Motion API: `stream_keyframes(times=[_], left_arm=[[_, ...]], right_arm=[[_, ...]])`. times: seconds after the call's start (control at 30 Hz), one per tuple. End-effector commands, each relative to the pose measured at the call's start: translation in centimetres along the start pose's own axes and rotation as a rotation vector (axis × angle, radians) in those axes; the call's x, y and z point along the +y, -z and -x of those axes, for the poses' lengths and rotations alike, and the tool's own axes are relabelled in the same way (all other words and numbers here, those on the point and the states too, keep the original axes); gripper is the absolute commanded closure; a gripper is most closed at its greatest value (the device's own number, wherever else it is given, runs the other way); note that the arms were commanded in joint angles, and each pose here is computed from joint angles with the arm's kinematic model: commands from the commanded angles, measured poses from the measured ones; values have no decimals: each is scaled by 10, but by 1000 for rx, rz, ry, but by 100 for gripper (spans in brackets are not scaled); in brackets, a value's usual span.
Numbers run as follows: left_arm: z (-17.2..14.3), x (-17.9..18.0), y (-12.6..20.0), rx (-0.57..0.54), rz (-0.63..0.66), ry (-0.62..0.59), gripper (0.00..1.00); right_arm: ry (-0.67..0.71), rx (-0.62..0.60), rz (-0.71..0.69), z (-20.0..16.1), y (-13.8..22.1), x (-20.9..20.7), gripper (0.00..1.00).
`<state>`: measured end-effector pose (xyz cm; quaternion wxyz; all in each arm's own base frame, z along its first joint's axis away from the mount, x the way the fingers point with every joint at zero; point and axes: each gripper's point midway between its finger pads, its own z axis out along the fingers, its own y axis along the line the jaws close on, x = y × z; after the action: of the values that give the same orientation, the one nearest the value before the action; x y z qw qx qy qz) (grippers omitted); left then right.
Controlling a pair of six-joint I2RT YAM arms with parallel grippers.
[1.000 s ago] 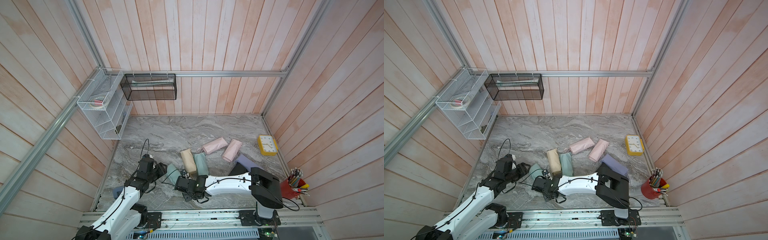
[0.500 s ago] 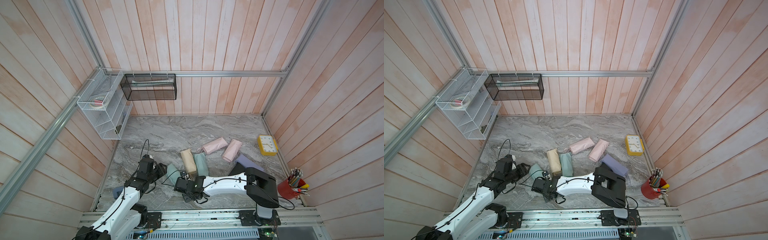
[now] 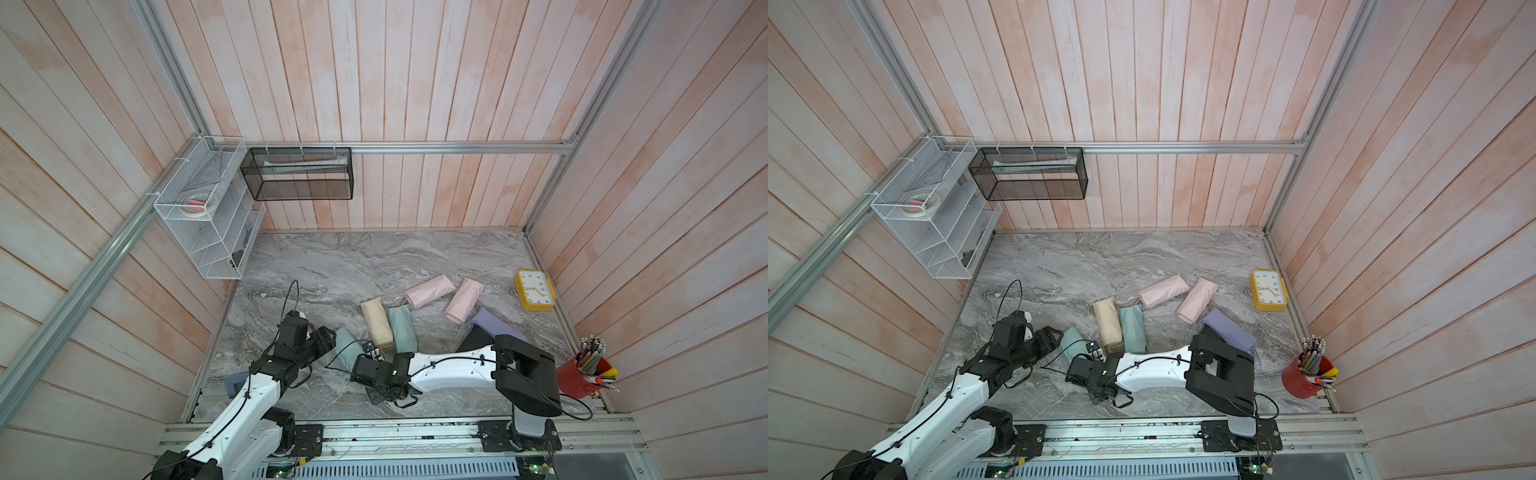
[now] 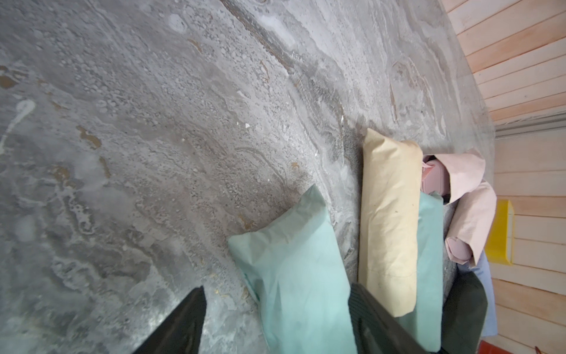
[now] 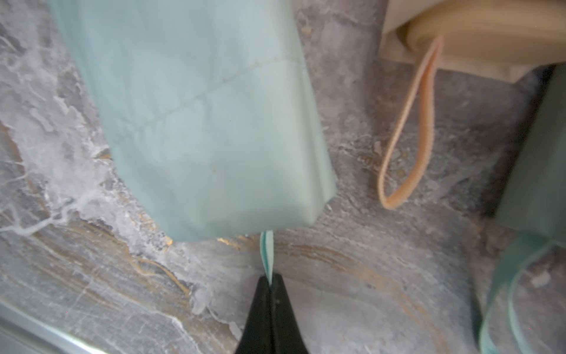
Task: Take umbrellas out of sleeves
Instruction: Take out the umbrella from the umbrella sleeve.
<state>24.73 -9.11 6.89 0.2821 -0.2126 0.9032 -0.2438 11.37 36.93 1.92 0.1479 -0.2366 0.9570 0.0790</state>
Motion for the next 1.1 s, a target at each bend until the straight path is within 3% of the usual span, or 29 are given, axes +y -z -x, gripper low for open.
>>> stream_keyframes(times=[0.0, 0.17, 0.43, 0.57, 0.63, 0.73, 0.8, 0.87, 0.9, 0.93, 1.07], left_arm=[[4, -2, -1, 2, 5, -19, 23], [8, -3, -4, 9, 25, -33, 25], [24, -13, -12, 3, 38, -53, 28], [18, -13, -19, 42, 29, -46, 40], [15, -11, -19, 44, 30, -40, 51], [12, -5, -16, 44, 48, -43, 75], [11, 1, -13, 45, 78, -42, 83], [8, 5, -10, 54, 97, -28, 80], [6, 7, -9, 63, 105, -8, 67], [4, 7, -8, 73, 103, 12, 61], [1, -1, 1, 92, 82, 133, 53]], right_arm=[[-30, 18, -71, -8, -3, -31, 100], [-61, 1, -30, -2, 1, -45, 100], [0, -28, 3, 9, 4, -45, 100], [14, -29, 22, 12, 3, -41, 100], [11, -33, 30, 13, 2, -40, 100], [4, -34, 25, 13, 1, -42, 100], [2, -35, 24, 13, 0, -44, 100], [0, -36, 25, 14, -1, -44, 100], [-1, -37, 25, 14, -1, -44, 100], [-2, -35, 23, 13, -1, -45, 100], [-7, -41, 24, 14, 0, -46, 100]])
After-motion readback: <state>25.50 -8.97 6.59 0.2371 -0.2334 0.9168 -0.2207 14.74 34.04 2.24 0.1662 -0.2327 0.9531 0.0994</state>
